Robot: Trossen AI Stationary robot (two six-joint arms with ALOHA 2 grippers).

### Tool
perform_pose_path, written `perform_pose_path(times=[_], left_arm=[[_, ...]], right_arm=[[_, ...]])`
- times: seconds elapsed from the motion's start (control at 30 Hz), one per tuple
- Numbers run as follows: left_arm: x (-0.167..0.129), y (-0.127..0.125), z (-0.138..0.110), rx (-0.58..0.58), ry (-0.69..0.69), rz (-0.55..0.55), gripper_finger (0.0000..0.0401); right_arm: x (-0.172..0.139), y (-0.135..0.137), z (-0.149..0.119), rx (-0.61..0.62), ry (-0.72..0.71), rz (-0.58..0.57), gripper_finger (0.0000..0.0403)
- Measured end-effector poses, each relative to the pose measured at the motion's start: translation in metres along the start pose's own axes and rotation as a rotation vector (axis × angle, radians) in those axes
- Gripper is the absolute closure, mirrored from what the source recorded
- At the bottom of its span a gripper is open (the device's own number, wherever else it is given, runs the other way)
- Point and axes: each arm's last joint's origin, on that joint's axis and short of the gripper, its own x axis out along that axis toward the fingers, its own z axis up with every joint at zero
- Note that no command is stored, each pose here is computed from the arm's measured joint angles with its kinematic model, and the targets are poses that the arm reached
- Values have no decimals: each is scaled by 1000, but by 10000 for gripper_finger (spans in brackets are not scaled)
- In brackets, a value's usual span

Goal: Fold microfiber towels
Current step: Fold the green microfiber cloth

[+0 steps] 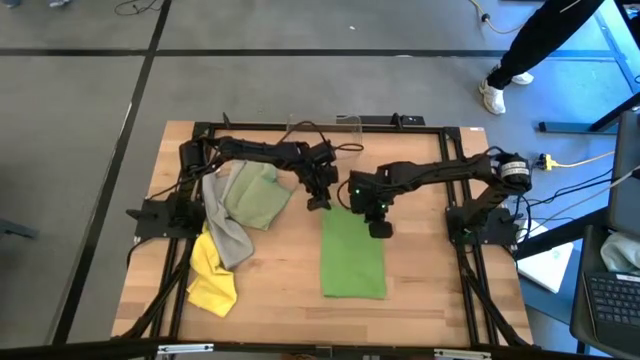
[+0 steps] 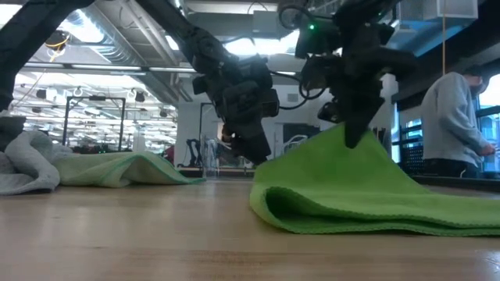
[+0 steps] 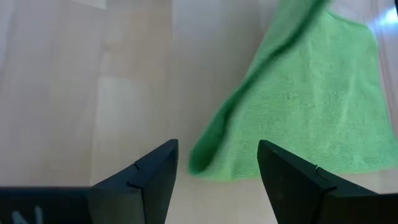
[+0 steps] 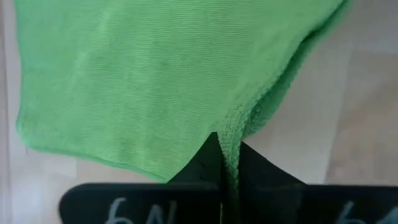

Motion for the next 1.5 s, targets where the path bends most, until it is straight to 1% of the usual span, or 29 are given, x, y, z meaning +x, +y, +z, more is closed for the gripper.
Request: perform_pose_path(times=[0.13, 0.23, 0.37, 0.57, 0.7, 0.77, 0.9, 1.1, 1.3, 1.5], left_arm=[[-3, 4, 0, -7, -5, 6, 186], [1, 3, 0, 2, -2, 0, 186], [7, -6, 1, 21, 0, -38, 186], [12, -16, 1, 43, 10, -42, 186], [11, -13, 1, 40, 12, 6, 186], [10, -11, 1, 37, 9, 11, 186], [9, -9, 1, 33, 6, 15, 186], [8, -7, 1, 32, 4, 17, 186], [6, -3, 1, 24, 0, 23, 186], [4, 0, 0, 6, 2, 28, 186]], right_arm=[[2, 6, 1, -20, 4, -19, 391], [1, 9, 3, -36, 2, -50, 392], [-1, 14, 7, -57, -6, -71, 392], [-2, 24, 12, -97, -10, -94, 392], [0, 34, 13, -124, -6, -85, 392], [1, 39, 13, -135, -3, -84, 392], [3, 47, 12, -152, 14, -148, 392], [5, 61, 12, -226, 25, -231, 392], [6, 68, 12, -248, 27, -232, 392], [6, 67, 12, -240, 26, -234, 392]])
